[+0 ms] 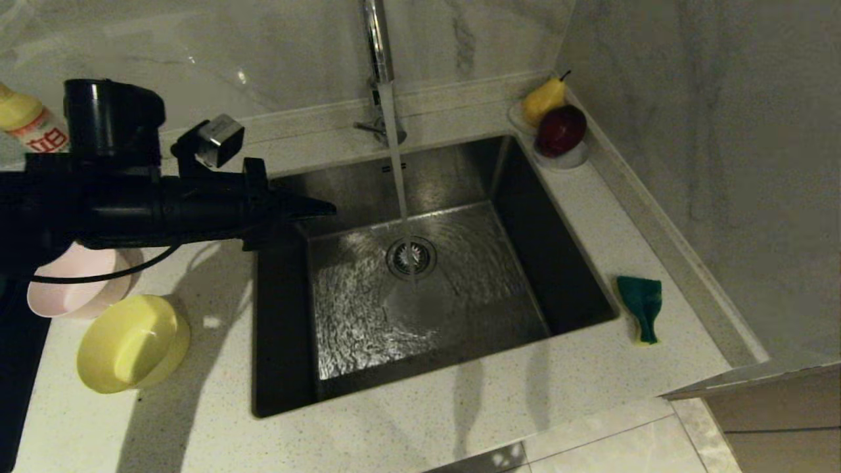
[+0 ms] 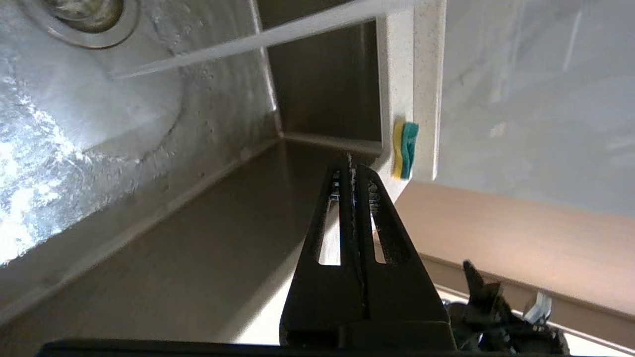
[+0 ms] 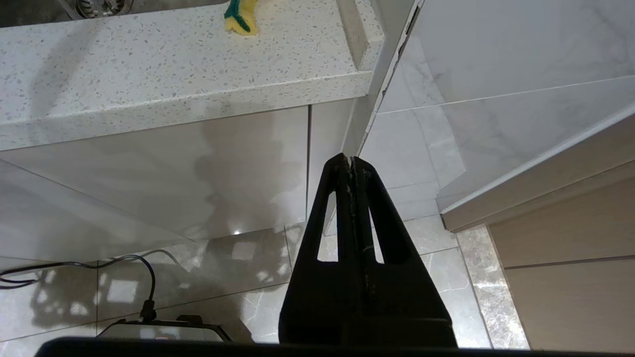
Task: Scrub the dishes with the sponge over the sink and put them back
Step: Turn off the faucet
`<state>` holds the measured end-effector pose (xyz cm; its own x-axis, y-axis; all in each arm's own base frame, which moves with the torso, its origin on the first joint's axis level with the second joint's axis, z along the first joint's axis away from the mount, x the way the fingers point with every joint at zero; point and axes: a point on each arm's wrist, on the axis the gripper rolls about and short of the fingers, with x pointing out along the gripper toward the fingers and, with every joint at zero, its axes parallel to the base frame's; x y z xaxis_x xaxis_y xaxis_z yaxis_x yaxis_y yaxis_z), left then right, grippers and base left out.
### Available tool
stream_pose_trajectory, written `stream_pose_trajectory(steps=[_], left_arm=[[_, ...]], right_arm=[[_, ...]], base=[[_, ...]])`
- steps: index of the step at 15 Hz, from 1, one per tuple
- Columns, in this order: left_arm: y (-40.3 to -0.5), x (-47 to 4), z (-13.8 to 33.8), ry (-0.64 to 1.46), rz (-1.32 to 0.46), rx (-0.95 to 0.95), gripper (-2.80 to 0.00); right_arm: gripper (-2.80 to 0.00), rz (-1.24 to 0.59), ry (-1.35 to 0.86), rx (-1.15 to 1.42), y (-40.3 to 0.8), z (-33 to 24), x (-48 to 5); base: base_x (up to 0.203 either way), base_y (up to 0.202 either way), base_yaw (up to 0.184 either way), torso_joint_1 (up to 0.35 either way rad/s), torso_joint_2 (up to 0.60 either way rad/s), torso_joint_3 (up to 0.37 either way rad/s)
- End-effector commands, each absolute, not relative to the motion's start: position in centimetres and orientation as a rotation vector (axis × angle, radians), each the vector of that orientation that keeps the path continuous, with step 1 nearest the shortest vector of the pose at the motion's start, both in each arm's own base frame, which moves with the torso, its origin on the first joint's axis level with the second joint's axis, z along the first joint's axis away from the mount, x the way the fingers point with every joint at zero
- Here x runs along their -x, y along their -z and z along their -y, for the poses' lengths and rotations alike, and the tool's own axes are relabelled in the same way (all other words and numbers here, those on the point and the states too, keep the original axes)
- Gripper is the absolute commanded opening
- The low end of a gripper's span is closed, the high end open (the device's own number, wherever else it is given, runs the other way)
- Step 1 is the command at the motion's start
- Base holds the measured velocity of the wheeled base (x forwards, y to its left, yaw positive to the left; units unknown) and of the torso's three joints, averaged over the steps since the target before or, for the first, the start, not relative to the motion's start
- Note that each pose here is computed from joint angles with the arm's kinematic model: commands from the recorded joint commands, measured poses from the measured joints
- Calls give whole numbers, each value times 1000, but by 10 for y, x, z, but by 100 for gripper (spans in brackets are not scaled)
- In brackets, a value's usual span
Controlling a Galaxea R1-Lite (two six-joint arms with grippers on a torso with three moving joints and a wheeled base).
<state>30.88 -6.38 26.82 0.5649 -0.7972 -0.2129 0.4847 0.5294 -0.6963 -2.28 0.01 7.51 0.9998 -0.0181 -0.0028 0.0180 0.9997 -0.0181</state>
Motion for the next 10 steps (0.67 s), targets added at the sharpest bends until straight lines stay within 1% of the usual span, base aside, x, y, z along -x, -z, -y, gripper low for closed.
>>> stream_pose_trajectory(steps=[1, 5, 8, 10], left_arm=[[-251, -330, 73, 823, -589, 654, -280], [-249, -350, 77, 830, -525, 733, -280], [-251, -365, 79, 801, -412, 789, -280], [-252, -373, 80, 808, -373, 825, -280]], right_arm=[[-280, -5, 18, 18, -75, 0, 23], [-280, -5, 18, 18, -75, 0, 23], [-280, -5, 18, 18, -75, 0, 23], [-280, -5, 17, 18, -75, 0, 23]], base=[[0, 0, 0, 0, 0, 0], [0, 0, 0, 0, 0, 0], [0, 0, 0, 0, 0, 0], [0, 0, 0, 0, 0, 0]])
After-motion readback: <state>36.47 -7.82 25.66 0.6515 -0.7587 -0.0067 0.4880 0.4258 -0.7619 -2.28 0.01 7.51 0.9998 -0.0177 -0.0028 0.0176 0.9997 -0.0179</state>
